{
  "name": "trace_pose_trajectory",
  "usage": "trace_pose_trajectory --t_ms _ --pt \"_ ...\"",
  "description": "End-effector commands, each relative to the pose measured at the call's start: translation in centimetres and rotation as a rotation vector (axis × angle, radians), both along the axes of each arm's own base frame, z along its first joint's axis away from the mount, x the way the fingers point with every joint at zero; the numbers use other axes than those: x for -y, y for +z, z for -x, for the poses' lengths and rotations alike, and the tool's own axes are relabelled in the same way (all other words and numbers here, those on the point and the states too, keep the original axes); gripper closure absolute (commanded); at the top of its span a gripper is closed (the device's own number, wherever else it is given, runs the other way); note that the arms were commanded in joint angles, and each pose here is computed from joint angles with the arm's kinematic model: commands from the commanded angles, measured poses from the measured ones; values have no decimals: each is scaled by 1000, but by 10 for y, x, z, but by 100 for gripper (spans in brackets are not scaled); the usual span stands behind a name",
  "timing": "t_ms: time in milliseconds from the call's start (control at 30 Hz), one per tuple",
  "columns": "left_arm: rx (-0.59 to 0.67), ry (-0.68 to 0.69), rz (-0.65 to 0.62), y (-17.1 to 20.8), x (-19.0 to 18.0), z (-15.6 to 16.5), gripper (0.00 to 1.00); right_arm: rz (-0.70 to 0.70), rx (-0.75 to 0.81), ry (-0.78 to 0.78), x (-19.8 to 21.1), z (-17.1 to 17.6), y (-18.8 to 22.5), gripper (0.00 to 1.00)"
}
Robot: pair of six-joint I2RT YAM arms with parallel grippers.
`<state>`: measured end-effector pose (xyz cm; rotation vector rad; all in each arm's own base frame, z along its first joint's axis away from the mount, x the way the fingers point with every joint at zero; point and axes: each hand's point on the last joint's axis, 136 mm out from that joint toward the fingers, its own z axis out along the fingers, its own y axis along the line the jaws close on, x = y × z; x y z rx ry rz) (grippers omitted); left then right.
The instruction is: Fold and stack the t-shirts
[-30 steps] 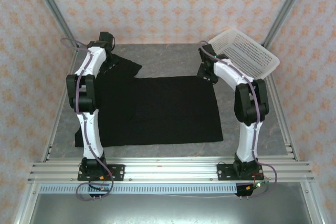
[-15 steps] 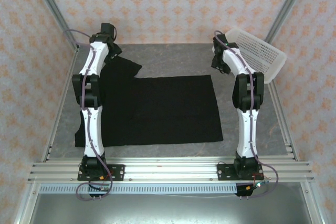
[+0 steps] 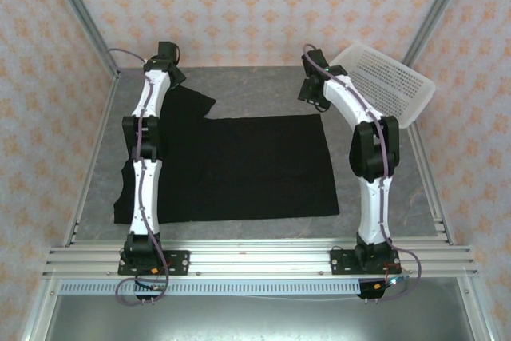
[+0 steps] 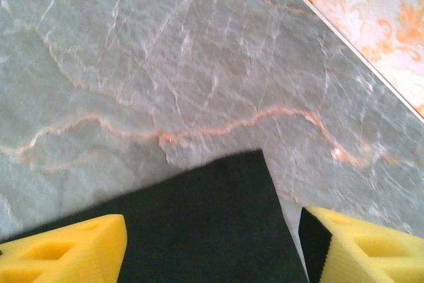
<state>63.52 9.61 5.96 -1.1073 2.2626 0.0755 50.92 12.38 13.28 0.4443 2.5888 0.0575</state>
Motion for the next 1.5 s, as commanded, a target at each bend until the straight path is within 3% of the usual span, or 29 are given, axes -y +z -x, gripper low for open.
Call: trace_pose_trajectory --t_ms 0,100,233,300,433,600,733,800,900,1100,1233,1367,1467 --pt "42 52 -77 0 -22 -9 26 -53 43 7 -9 13 22 42" --pt "43 62 -63 -12 -23 -12 22 -88 32 10 -14 27 20 42" --pt "11 51 61 -39 -5 -10 13 -128 25 10 -16 40 16 42" --pt "-53 53 138 -58 7 2 12 -138 23 14 -17 42 16 42" --pt "-262 19 251 -90 35 46 20 -152 28 26 -22 38 18 42" --pt "-531 -72 154 -87 49 106 21 -151 35 41 -26 29 23 42" --pt "-614 -87 54 -75 40 128 23 -172 38 45 -30 25 23 42" --pt "-620 -94 25 -72 35 128 29 -180 38 45 -31 27 23 42" --pt "-617 -85 22 -76 26 125 49 -184 35 44 -31 32 21 42" --pt "-568 -66 -7 -65 11 116 99 -122 -5 13 -17 44 1 42" --pt "-461 -67 -39 -19 13 105 100 -3 -22 -88 8 38 -22 42" --pt "-349 -91 -35 29 29 99 100 37 -7 -186 22 18 -42 42" --pt "-328 -106 -17 43 39 102 100 46 -4 -238 31 4 -58 41"
